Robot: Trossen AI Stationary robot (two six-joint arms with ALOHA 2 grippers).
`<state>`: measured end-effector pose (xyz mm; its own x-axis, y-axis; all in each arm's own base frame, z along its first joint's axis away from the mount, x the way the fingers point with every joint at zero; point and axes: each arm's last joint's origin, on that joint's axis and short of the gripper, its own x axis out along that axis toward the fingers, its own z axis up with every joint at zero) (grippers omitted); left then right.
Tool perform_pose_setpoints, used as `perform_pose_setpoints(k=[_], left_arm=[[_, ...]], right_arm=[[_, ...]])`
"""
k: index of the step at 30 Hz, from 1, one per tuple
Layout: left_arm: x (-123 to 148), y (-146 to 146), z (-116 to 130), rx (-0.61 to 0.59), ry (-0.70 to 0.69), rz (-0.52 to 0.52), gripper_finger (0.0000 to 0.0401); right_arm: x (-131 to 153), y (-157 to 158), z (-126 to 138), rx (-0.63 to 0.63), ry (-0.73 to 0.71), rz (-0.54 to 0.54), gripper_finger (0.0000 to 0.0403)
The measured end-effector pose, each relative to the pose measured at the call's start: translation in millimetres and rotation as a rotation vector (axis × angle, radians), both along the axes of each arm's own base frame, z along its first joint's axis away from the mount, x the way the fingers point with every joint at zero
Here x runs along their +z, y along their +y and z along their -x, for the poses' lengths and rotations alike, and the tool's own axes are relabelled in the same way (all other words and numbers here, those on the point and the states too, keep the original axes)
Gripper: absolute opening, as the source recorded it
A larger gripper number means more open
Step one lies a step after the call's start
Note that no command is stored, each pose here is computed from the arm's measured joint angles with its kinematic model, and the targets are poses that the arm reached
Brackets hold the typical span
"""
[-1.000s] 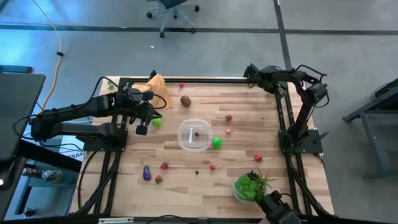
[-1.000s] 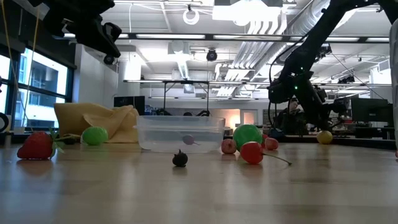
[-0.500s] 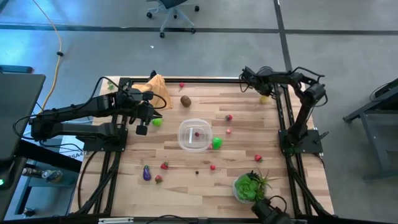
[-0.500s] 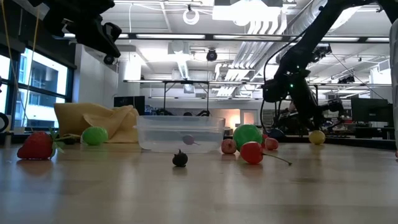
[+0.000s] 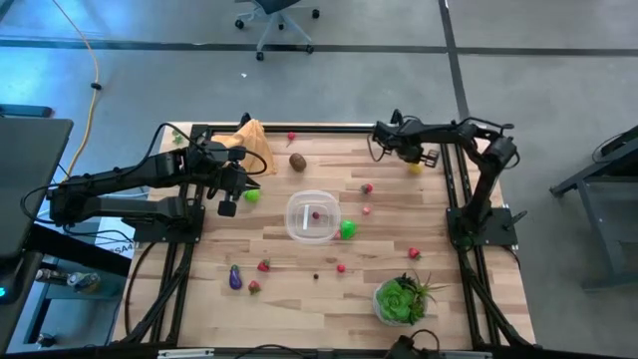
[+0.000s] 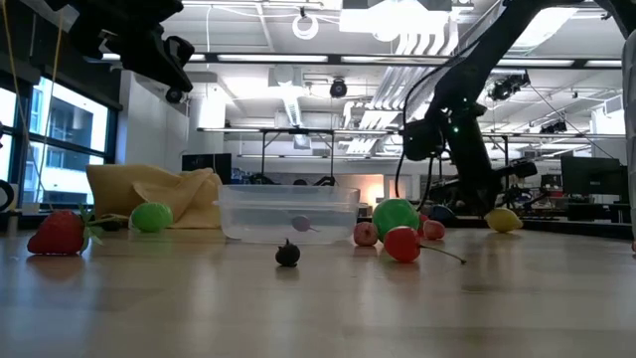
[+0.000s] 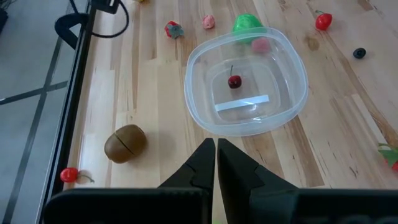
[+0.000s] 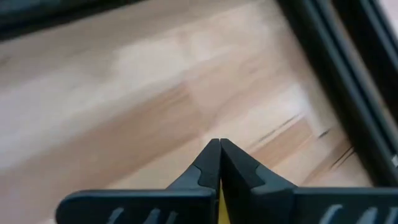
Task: Pick and placing Produce into tupperware
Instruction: Put the lemon into the transparent bin
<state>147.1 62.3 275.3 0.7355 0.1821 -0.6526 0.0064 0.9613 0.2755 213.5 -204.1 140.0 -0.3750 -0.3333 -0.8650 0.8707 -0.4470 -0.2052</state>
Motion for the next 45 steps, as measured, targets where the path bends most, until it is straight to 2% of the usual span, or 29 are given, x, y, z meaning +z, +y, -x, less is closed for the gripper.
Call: perform_pose_setpoints(k=[7, 16, 21, 24, 27, 32, 38, 42, 45], left_arm=[[0.0, 0.0, 0.0, 0.000, 0.000, 0.000, 0.0010], [0.0, 0.0, 0.0, 0.000, 0.000, 0.000, 0.0010], [0.0, 0.0, 0.0, 0.000, 0.000, 0.000, 0.0010], [0.0, 0.1, 0.0, 0.000, 0.000, 0.000, 0.0010], [0.0, 0.0, 0.0, 0.000, 0.000, 0.000, 0.0010], [0.0, 0.0, 0.0, 0.000, 0.000, 0.000, 0.0010], [0.0, 0.0, 0.0, 0.000, 0.000, 0.000, 0.0010], [0.0, 0.0, 0.0, 0.000, 0.000, 0.000, 0.0010], [0.0, 0.0, 0.0, 0.000, 0.000, 0.000, 0.0010]], right_arm=[[-0.3, 18.3, -19.7, 0.110, -0.019, 0.005, 0.0000], [1.5, 14.1, -18.9, 0.175, 0.018, 0.024, 0.0000], [26.1, 12.3, -15.4, 0.221, 0.099, 0.030, 0.0000], [50.2, 20.5, -6.8, 0.170, 0.153, 0.042, 0.0000], [62.6, 34.4, 8.3, 0.096, 0.168, -0.008, 0.0000], [51.2, 60.6, 26.1, 0.056, 0.160, -0.089, 0.0000], [19.2, 82.2, 51.1, -0.017, 0.134, -0.145, 0.0000], [2.0, 72.8, 55.0, -0.015, 0.026, -0.078, 0.0000], [0.9, 63.1, 58.4, -0.035, 0.018, -0.029, 0.0000]])
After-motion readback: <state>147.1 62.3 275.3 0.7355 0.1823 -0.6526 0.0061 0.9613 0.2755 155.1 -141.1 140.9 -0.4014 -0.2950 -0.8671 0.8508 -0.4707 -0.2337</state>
